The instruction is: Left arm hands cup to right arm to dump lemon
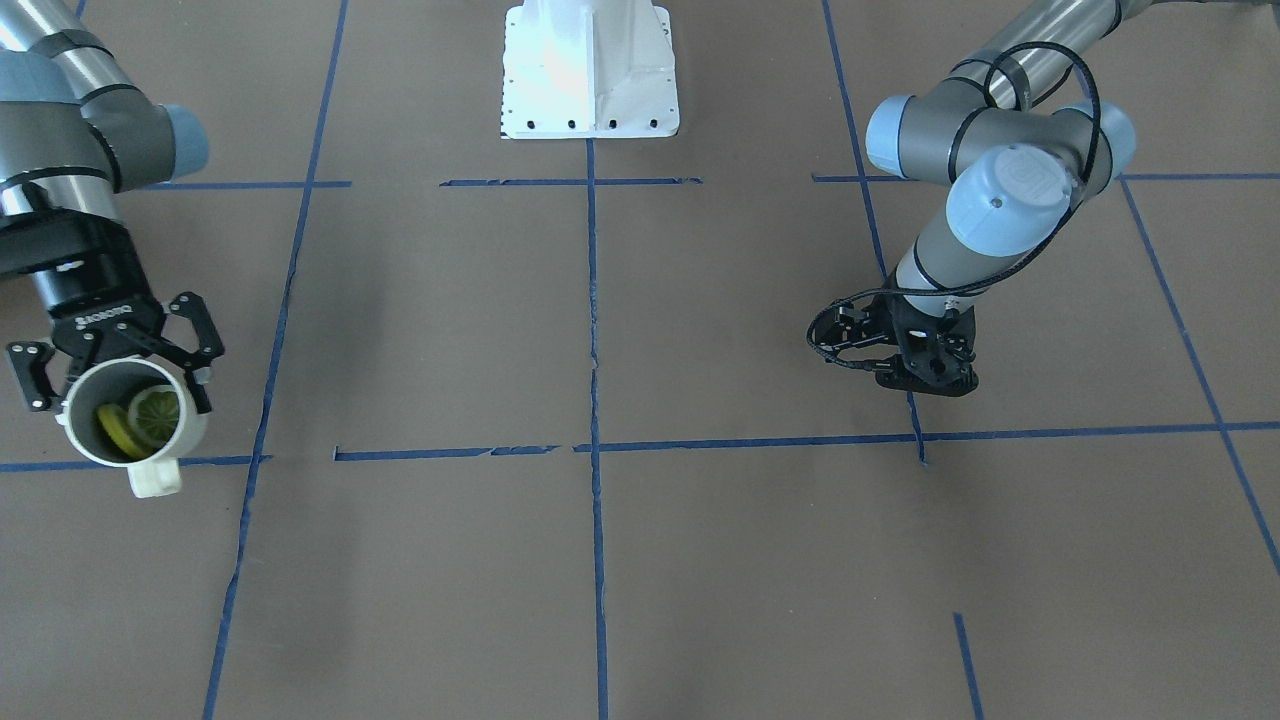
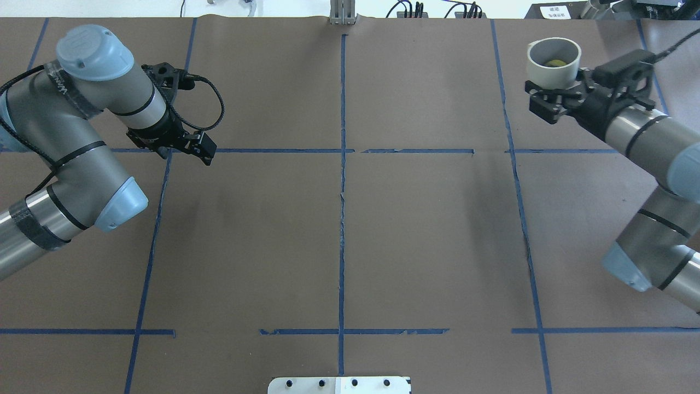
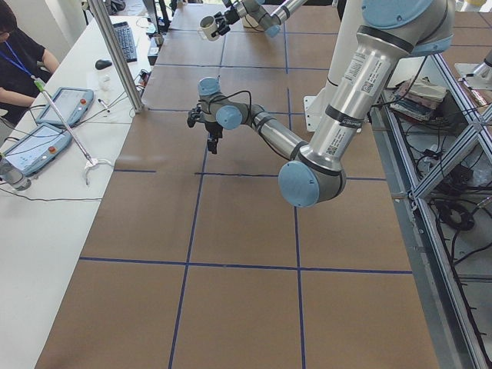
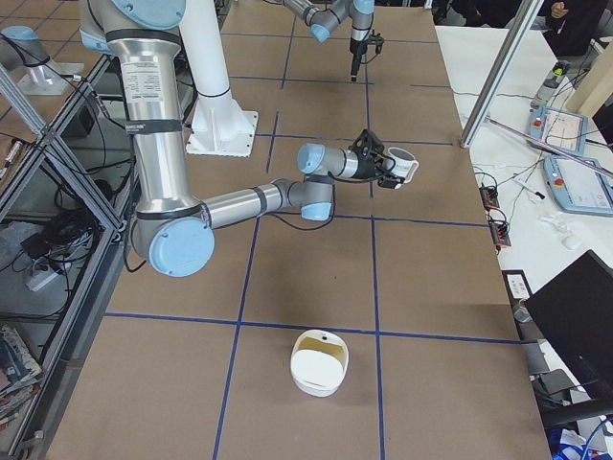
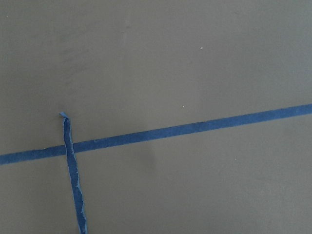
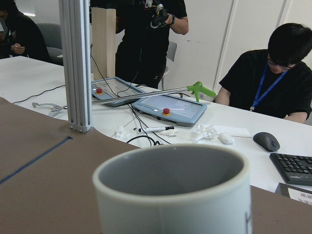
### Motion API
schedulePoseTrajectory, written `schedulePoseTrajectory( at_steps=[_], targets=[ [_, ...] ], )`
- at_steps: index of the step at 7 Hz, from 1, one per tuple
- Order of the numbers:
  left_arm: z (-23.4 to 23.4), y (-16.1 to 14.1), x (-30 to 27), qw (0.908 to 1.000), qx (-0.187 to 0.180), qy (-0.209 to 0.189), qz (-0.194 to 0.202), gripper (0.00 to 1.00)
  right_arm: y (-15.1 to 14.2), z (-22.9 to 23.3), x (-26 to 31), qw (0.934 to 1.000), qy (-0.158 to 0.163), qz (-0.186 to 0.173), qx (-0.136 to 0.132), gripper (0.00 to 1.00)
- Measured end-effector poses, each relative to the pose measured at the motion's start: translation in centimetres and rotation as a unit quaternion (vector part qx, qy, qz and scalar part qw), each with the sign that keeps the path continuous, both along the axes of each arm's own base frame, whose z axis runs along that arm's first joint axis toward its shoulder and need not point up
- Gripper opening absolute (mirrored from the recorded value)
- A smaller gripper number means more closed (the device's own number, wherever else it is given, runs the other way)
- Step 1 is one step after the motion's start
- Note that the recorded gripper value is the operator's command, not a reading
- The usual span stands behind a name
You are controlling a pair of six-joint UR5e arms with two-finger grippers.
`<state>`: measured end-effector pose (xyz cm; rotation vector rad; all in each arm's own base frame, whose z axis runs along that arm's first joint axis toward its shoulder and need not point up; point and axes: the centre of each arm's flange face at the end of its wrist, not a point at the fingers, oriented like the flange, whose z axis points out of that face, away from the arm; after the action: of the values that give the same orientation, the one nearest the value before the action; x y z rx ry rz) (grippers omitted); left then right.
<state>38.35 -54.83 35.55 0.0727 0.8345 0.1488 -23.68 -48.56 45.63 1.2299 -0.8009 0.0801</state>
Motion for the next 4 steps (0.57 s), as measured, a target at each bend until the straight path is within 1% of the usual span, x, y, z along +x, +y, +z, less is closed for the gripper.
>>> schedulePoseTrajectory(
  at_steps=[1, 2, 4],
  targets=[
    [0.0, -0.1, -0.2, 1.0, -0.004, 0.003, 0.001, 1.0, 2.5, 3.9, 3.2, 0.9996, -0.019, 0.009, -0.017, 0.14],
    [0.0, -0.1, -0.3, 1.0, -0.006, 0.005, 0.001, 1.0, 5.4, 7.4, 6.3, 0.999, -0.028, 0.015, -0.032, 0.14],
    [0.0, -0.1, -0.3, 1.0, -0.008, 0.005, 0.0, 1.0, 11.1, 12.9, 12.4, 0.9979, -0.036, 0.028, -0.045, 0.14]
  ],
)
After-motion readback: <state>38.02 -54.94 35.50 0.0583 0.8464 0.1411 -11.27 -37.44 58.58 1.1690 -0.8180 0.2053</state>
